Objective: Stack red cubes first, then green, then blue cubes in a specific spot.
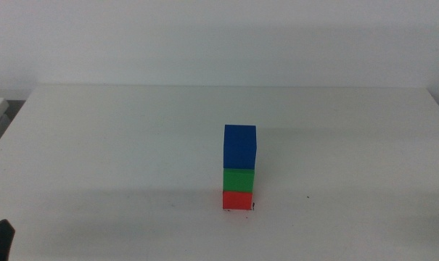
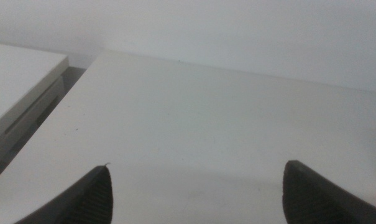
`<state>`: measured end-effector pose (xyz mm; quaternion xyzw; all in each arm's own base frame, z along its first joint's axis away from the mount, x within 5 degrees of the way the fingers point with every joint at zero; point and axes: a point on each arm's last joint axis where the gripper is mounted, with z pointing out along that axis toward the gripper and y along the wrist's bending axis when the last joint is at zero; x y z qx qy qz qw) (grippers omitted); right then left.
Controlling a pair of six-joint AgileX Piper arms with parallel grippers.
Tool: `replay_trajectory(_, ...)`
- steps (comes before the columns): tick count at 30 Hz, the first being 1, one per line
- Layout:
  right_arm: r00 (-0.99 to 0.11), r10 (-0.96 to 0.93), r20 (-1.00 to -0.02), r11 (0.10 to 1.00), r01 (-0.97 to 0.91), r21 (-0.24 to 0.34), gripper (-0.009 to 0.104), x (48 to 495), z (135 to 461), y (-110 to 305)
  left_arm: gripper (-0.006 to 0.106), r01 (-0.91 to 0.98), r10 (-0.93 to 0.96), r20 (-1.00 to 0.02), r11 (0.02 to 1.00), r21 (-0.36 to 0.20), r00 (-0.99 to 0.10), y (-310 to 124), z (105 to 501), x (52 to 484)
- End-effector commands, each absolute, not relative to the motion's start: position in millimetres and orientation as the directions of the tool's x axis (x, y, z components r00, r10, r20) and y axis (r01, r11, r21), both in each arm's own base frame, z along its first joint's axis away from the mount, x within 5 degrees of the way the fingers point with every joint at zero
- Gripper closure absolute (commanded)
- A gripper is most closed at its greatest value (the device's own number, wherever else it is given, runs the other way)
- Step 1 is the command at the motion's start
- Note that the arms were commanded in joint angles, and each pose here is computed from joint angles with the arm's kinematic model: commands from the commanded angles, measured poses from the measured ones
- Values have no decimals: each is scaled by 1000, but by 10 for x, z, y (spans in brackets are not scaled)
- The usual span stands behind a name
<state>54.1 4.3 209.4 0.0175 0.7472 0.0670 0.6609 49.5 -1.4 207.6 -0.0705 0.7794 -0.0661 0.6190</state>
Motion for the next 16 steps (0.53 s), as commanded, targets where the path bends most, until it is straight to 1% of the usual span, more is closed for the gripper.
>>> replay_trajectory(1,-139,94,-986,993,-55,102,7,549,1965,38,7,-25,-189,-966,982,-188,-175,-9,2029,522)
replay_trajectory(4,-122,95,-988,993,-56,102,7,557,1948,38,7,-30,-155,-973,988,-152,-170,2,1898,551)
replay_trajectory(6,-158,87,-984,994,-52,96,7,553,1914,37,7,-25,-155,-978,988,-153,-143,2,1921,555)
replay_trajectory(8,-155,93,-984,993,-53,102,7,553,1917,38,7,-31,-155,-972,988,-152,-179,2,1887,549)
replay_trajectory(16,-155,93,-984,993,-53,102,7,553,1917,38,7,-28,-153,-975,988,-151,-160,2,1905,553)
